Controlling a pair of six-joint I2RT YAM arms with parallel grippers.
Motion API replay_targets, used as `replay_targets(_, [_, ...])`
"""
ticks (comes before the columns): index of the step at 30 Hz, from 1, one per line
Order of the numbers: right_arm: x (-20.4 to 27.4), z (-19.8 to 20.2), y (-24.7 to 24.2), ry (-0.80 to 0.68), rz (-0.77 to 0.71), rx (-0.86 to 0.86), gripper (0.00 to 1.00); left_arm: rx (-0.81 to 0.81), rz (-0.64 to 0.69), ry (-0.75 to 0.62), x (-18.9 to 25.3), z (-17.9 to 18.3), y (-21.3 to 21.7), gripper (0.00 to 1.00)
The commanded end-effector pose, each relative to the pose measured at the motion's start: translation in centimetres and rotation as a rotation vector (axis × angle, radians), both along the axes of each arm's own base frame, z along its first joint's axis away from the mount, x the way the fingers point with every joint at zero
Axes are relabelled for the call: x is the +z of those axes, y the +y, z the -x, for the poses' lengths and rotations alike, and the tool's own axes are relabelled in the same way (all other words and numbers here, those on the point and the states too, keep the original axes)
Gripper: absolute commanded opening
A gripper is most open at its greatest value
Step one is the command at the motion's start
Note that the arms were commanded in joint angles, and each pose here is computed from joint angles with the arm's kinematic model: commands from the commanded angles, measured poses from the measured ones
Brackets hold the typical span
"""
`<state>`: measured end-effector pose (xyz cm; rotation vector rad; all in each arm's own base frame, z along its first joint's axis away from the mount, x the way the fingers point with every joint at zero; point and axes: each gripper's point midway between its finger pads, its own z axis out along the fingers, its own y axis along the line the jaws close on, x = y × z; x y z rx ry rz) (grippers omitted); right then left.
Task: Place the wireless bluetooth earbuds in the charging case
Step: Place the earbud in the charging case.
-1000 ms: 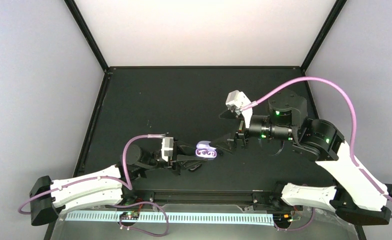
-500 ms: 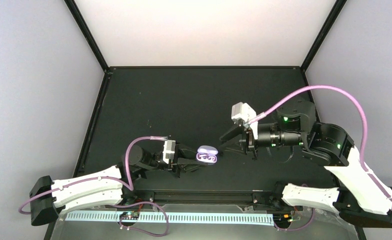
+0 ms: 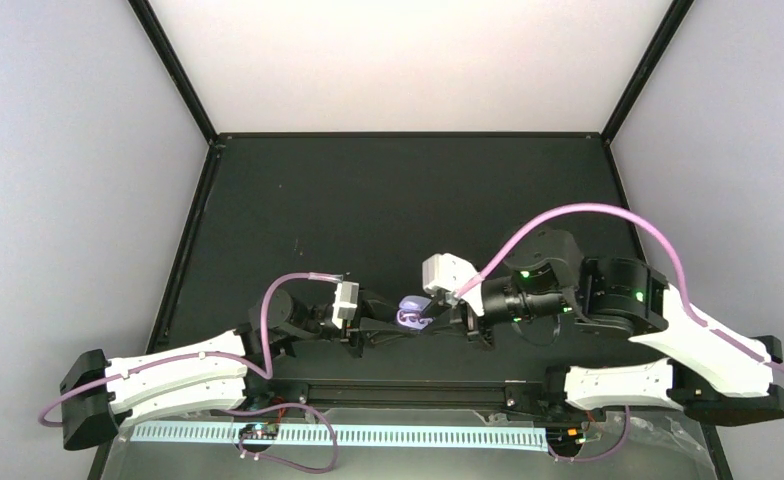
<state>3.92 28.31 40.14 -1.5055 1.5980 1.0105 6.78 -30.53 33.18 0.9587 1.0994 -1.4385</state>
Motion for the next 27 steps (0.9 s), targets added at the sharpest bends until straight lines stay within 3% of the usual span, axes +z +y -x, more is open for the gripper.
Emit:
replay_targets(1, [-1.5, -1.2, 1.1, -0.078, 0.045, -0.043, 0.20, -0.013, 0.024, -0.030, 1.6, 0.4, 0.1, 0.01])
replay_targets(16, [-3.5, -2.3, 2.4, -0.104, 0.084, -0.079, 0.11, -0.012, 0.021, -0.038, 1.6, 0.5, 0.3, 0.02])
replay_targets(27, [-1.2, -1.9, 1.9, -0.089, 0.014, -0.079, 0.14, -0.010, 0.013, -0.037, 1.3, 0.4, 0.2, 0.01])
